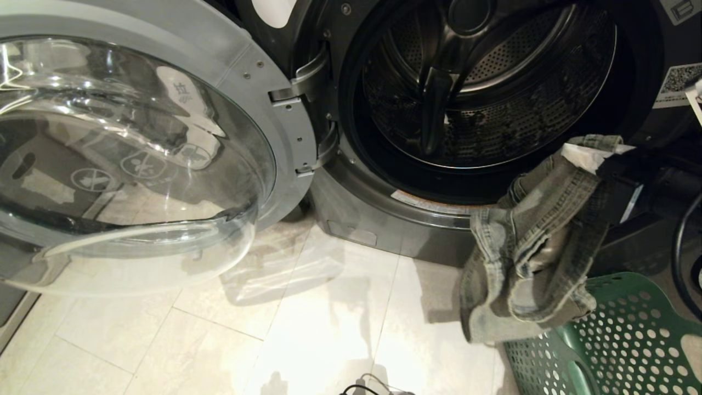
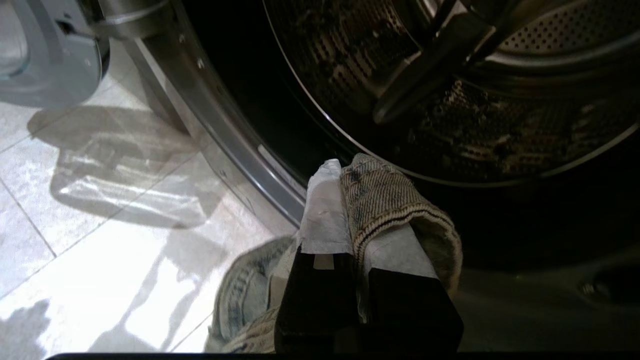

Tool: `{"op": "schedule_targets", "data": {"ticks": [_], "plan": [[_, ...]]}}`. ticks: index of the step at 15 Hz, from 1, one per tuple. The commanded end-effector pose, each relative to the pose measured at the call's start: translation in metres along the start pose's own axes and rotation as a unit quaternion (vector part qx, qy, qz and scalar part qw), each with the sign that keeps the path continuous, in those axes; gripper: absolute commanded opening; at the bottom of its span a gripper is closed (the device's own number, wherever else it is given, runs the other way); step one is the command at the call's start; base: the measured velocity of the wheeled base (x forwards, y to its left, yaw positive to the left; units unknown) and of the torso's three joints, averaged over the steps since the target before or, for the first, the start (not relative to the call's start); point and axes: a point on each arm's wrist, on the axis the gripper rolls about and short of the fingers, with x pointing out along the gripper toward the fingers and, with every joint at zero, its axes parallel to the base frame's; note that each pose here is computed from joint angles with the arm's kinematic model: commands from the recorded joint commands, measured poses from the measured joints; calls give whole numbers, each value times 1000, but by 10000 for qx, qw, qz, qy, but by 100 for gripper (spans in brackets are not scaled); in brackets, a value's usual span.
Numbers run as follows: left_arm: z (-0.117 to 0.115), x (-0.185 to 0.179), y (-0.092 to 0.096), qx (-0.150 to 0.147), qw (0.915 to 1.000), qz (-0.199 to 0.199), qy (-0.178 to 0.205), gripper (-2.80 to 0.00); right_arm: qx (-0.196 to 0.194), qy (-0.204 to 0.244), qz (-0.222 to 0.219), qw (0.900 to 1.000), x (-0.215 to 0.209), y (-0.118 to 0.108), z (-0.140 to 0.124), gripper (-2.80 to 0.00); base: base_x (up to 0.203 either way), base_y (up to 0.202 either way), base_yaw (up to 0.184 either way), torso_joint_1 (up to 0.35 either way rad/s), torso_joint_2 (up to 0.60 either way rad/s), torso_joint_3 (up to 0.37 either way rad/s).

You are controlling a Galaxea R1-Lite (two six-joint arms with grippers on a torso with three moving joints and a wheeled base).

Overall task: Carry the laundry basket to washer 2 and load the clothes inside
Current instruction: Place the clothes into the washing machine

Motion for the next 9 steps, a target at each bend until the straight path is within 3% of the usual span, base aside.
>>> {"op": "schedule_targets", "data": {"ticks": [1,3,5,9], "plan": [[0,0,0,-2,10000,1,3,-280,-31,-54,156,9999,22,10,4,-280,0,0,0,0,0,0],[0,0,0,-2,10000,0,-1,-280,-386,-123,177,9990,32,15,6,-280,0,0,0,0,0,0],[0,0,0,-2,10000,4,4,-280,-497,-140,213,9984,38,18,3,-280,0,0,0,0,0,0],[0,0,0,-2,10000,7,9,-280,-901,-682,-19,9936,68,21,-6,-280,0,0,0,0,0,0]]}}
